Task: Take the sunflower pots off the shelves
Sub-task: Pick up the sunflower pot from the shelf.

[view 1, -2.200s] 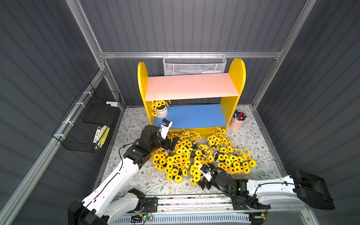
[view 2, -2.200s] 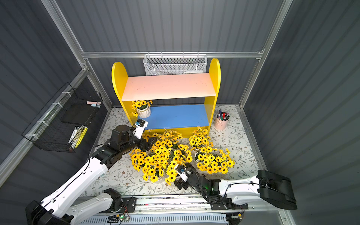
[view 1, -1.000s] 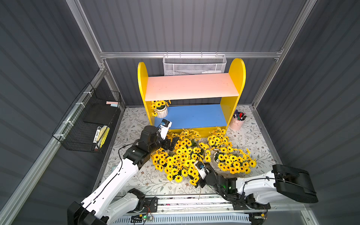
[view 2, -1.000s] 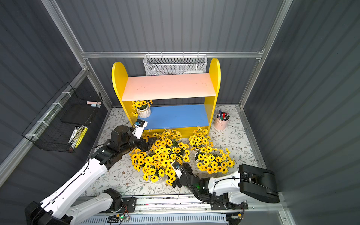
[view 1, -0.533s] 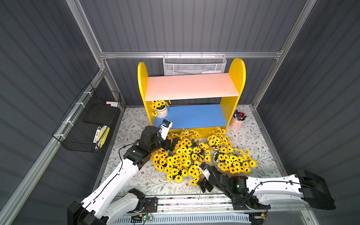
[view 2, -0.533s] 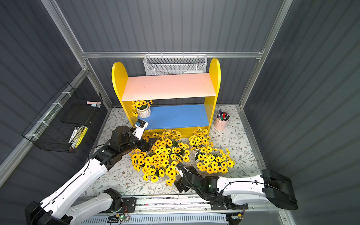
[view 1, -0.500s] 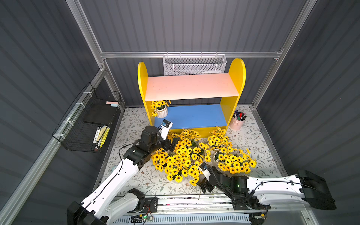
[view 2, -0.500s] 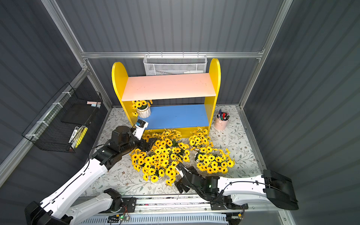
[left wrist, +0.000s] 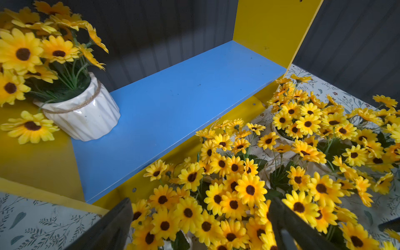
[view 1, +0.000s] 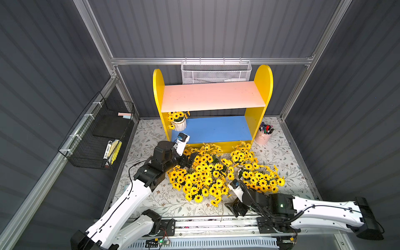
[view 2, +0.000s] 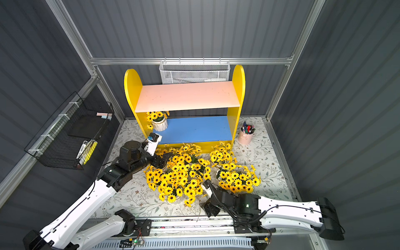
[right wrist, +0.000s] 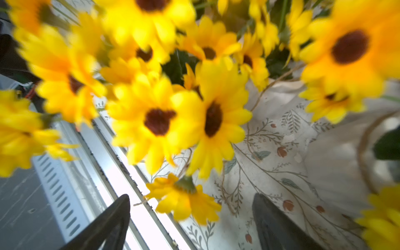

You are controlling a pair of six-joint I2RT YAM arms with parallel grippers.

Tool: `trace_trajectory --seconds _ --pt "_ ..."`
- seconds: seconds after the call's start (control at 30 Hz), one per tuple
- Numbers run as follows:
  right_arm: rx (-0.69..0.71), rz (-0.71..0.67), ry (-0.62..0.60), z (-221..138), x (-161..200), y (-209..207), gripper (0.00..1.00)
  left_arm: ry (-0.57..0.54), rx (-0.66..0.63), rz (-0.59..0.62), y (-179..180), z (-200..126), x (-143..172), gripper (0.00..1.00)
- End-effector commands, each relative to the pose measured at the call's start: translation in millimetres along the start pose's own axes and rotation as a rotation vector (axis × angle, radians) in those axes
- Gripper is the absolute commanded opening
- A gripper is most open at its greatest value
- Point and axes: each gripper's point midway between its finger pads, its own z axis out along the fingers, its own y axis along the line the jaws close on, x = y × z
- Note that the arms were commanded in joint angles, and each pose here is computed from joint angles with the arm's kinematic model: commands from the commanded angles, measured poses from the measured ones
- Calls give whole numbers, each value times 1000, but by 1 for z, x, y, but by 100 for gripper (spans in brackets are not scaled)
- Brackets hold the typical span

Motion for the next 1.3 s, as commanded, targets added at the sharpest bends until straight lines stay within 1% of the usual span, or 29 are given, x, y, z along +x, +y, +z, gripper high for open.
trace_trajectory --seconds 0.0,0.03,0.1,0.17,0.3,0.37,0.43,0.5,0.57,0.63,0.67,0.73,0.83,0.87,0.93,1.0,1.07,1.1,1.17,1.27 --pt "23 -49 23 -25 -6 -5 91 -22 -37 21 5 -10 -13 99" --pt "28 -77 -7 -31 -17 -5 90 -24 -41 19 6 -10 -15 99" --pt "109 -112 -76 -47 -44 -15 93 -28 -47 10 7 -12 -20 99" --pt "138 -157 -140 -56 -69 -14 95 -31 -48 3 8 -12 -24 99" --pt "278 -190 -203 -68 -114 -30 96 -31 -65 -9 11 -15 -31 99" --pt "327 -157 -230 -73 -137 -43 94 -22 -90 -23 15 -17 -33 99" --pt "337 -99 -273 -78 -162 -57 93 -7 -127 -37 21 -17 -34 99" --pt "362 -22 -343 -87 -186 -78 93 28 -198 -68 34 -17 -31 99" --pt "374 29 -409 -94 -203 -93 95 60 -258 -92 44 -16 -31 99" --pt "381 72 -444 -97 -213 -105 98 103 -321 -115 55 -14 -31 99" --pt "375 87 -452 -95 -217 -110 99 135 -358 -130 61 -13 -29 99" --pt "362 119 -456 -88 -222 -118 99 177 -385 -148 65 -6 -28 99" --pt "325 151 -452 -77 -226 -124 99 190 -413 -191 70 9 -25 100" --pt "316 160 -454 -74 -226 -125 99 184 -414 -201 71 15 -25 99" --pt "299 171 -456 -69 -227 -127 99 229 -421 -210 71 24 -13 99" --pt "280 174 -461 -65 -228 -129 99 235 -428 -256 72 35 -9 99" --pt "258 168 -468 -60 -232 -129 99 241 -429 -270 72 43 -5 99" --pt "235 160 -471 -56 -236 -128 99 242 -397 -268 67 47 -6 100" --pt "178 130 -474 -42 -246 -124 99 247 -371 -255 63 45 -7 99" --pt "58 79 -445 -13 -263 -110 99 229 -376 -222 70 35 -14 99"
